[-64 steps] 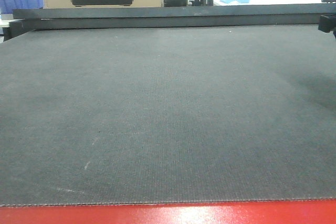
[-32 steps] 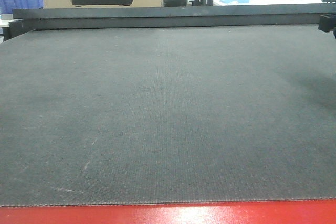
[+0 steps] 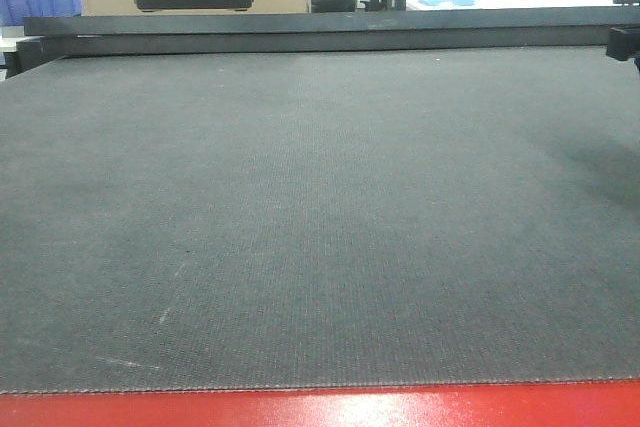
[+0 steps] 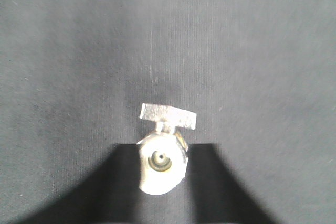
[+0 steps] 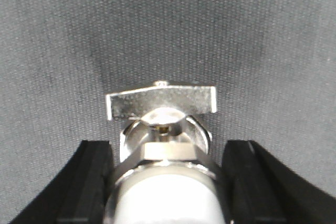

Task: Place valve from conveyor to right shelf box
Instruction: 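Lower the open left gripper around the second valve and close it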

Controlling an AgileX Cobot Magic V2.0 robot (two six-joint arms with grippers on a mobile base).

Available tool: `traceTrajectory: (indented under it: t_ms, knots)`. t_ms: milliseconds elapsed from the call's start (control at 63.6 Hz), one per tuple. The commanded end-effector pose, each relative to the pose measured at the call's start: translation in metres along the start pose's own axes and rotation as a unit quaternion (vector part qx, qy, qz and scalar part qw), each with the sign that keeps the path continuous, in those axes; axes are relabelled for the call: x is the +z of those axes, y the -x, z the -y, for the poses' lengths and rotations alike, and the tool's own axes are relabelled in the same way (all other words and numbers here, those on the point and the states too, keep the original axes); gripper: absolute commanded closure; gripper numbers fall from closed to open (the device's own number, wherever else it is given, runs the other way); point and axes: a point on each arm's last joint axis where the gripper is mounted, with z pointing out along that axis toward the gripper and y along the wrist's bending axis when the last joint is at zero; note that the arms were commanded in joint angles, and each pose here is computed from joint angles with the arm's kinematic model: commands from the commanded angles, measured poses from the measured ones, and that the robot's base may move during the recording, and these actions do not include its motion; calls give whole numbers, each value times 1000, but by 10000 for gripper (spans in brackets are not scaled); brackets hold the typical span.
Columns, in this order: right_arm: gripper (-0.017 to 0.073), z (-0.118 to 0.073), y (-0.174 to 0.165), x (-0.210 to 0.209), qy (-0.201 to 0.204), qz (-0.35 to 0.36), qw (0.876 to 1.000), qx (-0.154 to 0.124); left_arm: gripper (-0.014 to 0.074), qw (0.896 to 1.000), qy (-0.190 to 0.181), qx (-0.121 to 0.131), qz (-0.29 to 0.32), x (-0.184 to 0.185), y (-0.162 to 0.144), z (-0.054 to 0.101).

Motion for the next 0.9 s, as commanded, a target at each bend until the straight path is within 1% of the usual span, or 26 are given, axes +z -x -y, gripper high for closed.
traceTrajectory:
  t_ms: [0,79,141,252,346,472,503,660,880]
  knots:
    - [721,1,0,-3,4,4,1000,0,232,1000,0,6,-12,2,1,0]
    - [721,1,0,-3,4,4,1000,0,155,1000,-1,6,-22,6,0,0]
    - [721,1,0,-3,4,4,1000,0,134,1000,-2,6,-25,7,0,0]
    - [721,1,0,-3,4,4,1000,0,135,1000,-1,6,-28,11,1,0]
    - [721,1,0,-3,4,4,1000,0,135,999,-9,-9,-45,20,0,-5]
    - [721,1,0,-3,4,4,1000,0,138,997,-35,-26,-65,32,-2,-12]
    - [721,1,0,-3,4,4,1000,0,138,997,-35,-23,-67,34,-3,-14]
    - [721,1,0,-3,4,4,1000,0,138,997,-36,-22,-72,39,-5,-13]
    - [721,0,0,-3,9,4,1000,2,138,995,-35,-19,-88,53,-17,-11]
